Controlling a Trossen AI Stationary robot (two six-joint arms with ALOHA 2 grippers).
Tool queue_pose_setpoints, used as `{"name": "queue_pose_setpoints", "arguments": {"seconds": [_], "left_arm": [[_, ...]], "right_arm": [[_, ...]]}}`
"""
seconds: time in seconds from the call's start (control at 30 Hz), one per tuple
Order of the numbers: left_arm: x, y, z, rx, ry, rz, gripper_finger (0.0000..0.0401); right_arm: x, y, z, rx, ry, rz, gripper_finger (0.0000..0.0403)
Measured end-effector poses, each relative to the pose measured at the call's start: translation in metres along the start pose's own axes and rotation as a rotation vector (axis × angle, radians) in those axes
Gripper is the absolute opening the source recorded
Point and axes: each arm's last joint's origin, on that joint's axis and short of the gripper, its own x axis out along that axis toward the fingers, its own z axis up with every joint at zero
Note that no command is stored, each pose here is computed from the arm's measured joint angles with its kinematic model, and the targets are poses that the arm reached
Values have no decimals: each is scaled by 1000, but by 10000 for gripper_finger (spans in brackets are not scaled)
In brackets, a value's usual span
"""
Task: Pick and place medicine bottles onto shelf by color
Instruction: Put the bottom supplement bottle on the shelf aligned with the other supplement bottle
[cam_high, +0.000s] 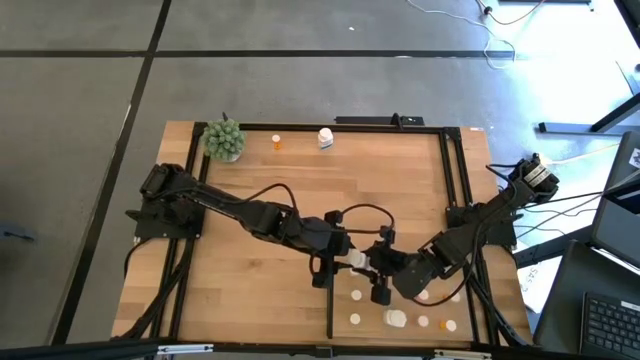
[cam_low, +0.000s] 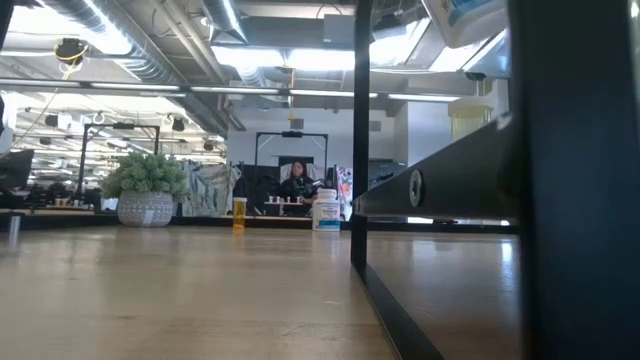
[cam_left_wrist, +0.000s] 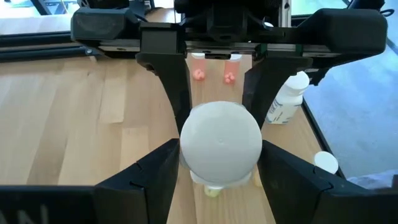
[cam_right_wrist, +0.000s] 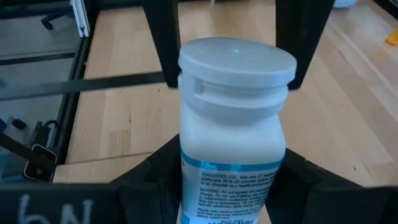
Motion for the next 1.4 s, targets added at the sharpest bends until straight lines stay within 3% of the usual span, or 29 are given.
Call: {"name": "queue_pose_setpoints", "arguments": {"seconds": [0.3,0.6,0.97,1.4], "left_arm": [[0,0,2,-7,-19,-2,202],[0,0,3,-10,-32,-3,155],[0,-1,4,-12,-47,-7,151],[-1,0,7,-16,-68,5,150]], "right_arm": [[1,0,2,-10,-16,3,172],[1,0,2,-11,-15,2,172],[2,-1,3,19,-13,3,174],[3,-2,3,-1,3,22,232]]}}
